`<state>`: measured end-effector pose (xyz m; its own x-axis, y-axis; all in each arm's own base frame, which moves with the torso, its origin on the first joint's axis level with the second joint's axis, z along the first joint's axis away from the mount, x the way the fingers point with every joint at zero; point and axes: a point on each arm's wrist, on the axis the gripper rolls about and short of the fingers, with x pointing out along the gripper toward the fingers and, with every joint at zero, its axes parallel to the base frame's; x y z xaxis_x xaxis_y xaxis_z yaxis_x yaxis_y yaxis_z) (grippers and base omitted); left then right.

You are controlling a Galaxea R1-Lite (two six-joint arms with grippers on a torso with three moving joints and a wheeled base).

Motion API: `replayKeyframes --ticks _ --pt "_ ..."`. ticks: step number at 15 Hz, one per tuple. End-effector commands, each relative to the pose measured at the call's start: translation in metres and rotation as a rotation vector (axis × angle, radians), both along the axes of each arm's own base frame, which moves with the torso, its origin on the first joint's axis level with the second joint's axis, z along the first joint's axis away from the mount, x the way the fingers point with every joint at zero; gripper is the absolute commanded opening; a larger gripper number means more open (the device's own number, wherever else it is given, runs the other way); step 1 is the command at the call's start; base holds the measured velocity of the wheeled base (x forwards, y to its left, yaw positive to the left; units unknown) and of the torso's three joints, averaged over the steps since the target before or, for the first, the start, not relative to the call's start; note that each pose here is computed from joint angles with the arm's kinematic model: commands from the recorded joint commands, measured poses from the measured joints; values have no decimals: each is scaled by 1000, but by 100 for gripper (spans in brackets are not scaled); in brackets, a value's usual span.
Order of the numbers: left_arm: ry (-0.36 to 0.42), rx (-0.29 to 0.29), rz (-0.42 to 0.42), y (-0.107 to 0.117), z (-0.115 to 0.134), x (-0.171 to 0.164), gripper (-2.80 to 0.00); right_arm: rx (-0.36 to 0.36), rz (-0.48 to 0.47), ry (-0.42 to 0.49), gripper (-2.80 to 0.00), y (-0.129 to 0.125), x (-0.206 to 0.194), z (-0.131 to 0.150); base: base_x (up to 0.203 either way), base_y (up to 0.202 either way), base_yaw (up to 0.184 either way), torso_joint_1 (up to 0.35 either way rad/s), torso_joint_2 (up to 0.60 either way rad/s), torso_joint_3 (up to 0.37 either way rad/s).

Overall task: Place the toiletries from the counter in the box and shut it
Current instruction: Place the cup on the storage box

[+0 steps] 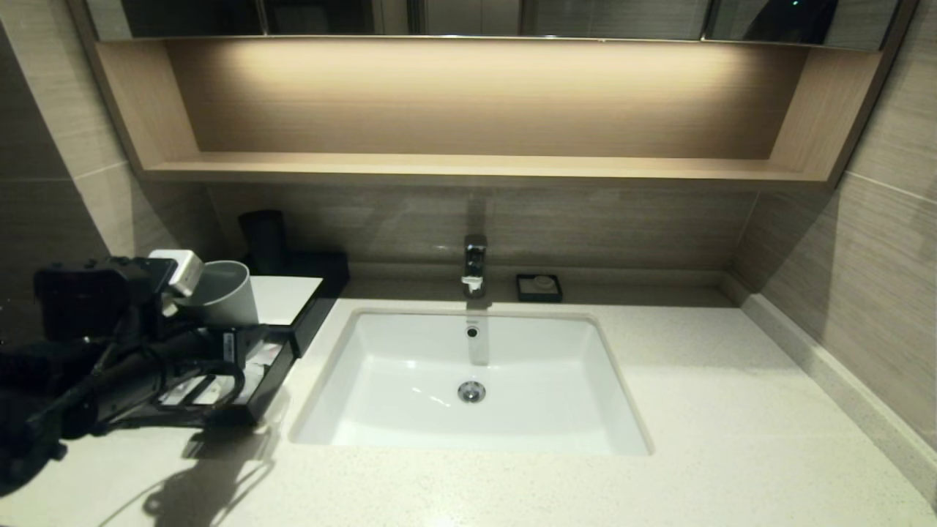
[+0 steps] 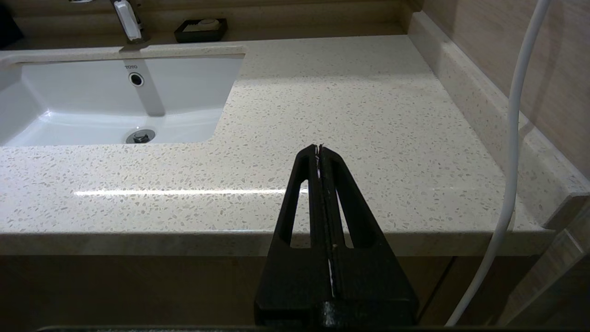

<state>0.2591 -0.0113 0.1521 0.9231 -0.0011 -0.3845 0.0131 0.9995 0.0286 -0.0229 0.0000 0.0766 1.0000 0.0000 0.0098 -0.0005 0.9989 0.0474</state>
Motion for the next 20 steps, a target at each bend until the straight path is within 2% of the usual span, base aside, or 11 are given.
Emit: replayKeyframes --ticks 1,6,10,17,20 --pt "-21 -7 32 6 15 14 -280 0 0 1 -280 0 0 0 0 0 0 0 0 0" --pt "-11 -14 70 15 16 48 -280 0 1 2 -280 0 0 0 0 0 0 0 0 0" --pt "5 -11 97 22 6 77 -280 0 1 1 -280 0 0 0 0 0 0 0 0 0" --pt "-25 -7 159 44 14 118 -280 0 1 2 -280 0 0 0 0 0 0 0 0 0" --pt "-44 -7 158 46 17 128 -280 0 1 0 -280 0 0 0 0 0 0 0 0 0"
